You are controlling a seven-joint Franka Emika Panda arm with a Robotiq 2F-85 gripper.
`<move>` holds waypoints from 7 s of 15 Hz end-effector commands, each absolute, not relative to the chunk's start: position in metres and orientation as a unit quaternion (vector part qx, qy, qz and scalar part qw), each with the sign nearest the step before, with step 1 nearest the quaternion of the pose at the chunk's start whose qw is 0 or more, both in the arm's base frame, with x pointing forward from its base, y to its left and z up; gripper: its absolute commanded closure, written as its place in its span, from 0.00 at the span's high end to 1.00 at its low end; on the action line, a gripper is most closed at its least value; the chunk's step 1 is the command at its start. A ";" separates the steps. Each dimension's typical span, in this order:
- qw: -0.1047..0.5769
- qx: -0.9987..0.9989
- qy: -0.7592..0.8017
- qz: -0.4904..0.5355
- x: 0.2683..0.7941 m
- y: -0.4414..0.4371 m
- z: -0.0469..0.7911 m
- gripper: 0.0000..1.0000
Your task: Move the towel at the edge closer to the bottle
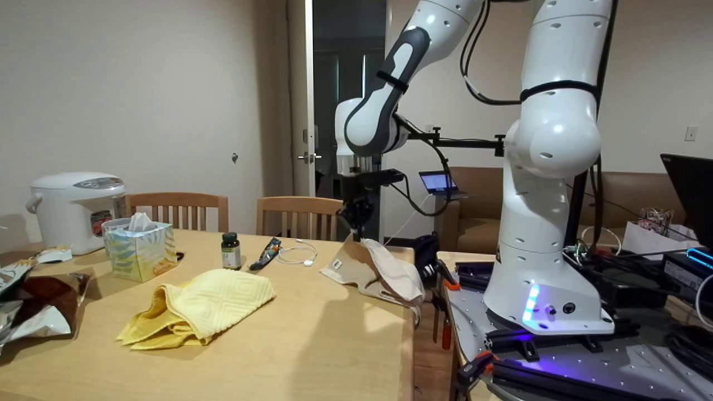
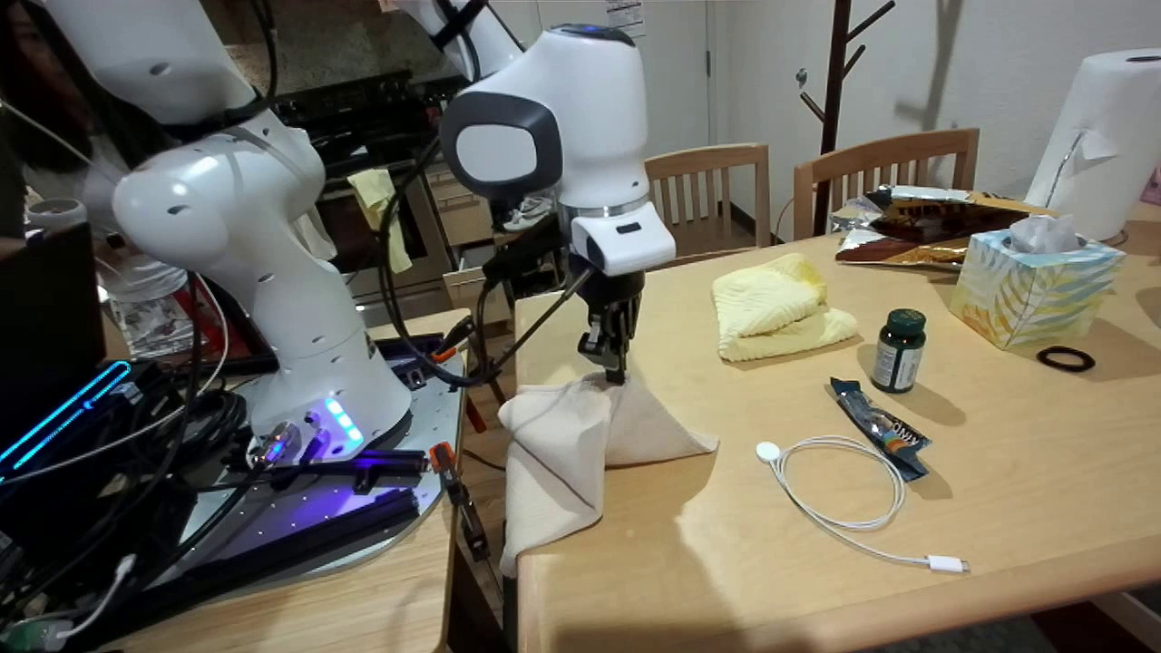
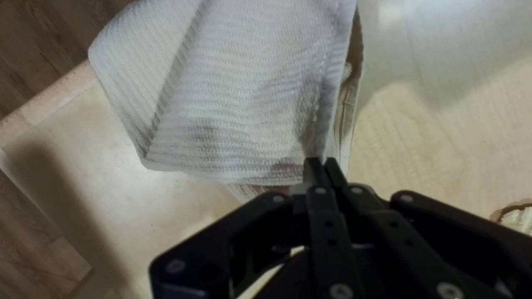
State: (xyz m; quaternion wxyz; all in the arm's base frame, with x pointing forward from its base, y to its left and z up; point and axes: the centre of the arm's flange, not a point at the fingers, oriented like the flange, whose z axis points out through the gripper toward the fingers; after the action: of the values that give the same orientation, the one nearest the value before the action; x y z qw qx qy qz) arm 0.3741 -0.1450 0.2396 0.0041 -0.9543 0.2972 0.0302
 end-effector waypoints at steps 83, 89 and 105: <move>0.065 -0.997 -0.006 0.038 0.575 -0.130 0.307 1.00; 0.071 -0.994 0.002 0.081 0.586 -0.125 0.271 1.00; 0.177 -0.952 0.228 0.099 0.609 -0.136 0.174 1.00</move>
State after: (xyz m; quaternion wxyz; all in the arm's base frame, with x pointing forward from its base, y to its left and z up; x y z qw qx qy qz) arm 0.6013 -0.1312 0.1858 0.1568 -0.9666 0.1755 0.1019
